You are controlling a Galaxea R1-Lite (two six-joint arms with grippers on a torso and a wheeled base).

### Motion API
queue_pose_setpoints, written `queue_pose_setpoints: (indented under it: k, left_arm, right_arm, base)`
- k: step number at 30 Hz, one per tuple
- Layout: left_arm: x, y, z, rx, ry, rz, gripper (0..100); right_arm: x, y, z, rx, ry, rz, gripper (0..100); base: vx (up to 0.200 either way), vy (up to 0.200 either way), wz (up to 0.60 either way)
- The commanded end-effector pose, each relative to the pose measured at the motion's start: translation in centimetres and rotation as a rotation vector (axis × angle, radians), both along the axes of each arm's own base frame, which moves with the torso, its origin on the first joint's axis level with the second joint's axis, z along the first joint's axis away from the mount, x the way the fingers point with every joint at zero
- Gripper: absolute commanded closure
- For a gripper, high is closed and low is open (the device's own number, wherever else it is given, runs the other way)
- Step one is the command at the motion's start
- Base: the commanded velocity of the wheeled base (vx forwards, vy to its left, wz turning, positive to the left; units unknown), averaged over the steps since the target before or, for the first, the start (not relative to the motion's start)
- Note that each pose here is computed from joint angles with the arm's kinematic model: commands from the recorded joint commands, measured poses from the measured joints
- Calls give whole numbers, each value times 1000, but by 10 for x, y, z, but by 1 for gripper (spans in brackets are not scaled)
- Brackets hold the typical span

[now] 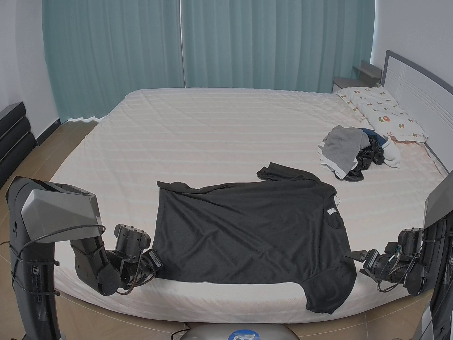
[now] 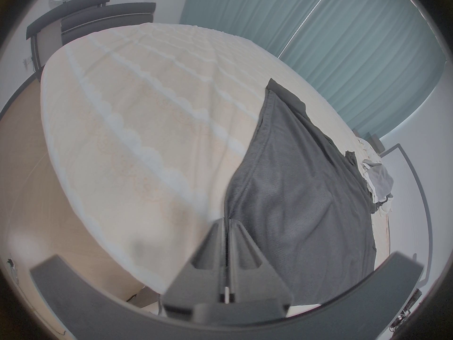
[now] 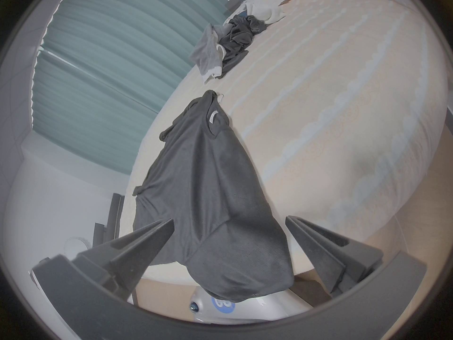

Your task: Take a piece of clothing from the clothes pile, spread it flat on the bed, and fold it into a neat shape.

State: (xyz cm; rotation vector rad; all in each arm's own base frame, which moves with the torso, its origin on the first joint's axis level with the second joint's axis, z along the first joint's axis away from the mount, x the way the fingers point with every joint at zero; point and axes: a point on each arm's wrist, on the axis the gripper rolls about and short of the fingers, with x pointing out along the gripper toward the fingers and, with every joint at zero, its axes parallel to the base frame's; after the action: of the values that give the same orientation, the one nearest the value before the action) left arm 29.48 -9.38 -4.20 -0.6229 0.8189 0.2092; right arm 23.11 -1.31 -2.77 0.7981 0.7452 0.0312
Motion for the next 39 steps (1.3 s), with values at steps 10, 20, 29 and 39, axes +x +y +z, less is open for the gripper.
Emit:
queue_pose_setpoints:
  k: [10, 20, 29, 39]
  left_arm:
    - [-11, 16, -2, 41, 43, 22, 100]
    - [-15, 18, -2, 47, 54, 25, 100]
    - [-27, 23, -3, 162, 80, -16, 100]
    - [-26, 32, -4, 206, 98, -6, 100]
  right_arm:
    - [4, -1, -22, -21, 48, 20, 0]
    - [1, -1, -23, -90, 51, 31, 100]
    - [-20, -14, -23, -177, 94, 64, 100]
    - [-27, -19, -20, -186, 125, 79, 100]
  base:
    - [0, 0, 0]
    - [0, 0, 0]
    - [0, 0, 0]
    - [0, 0, 0]
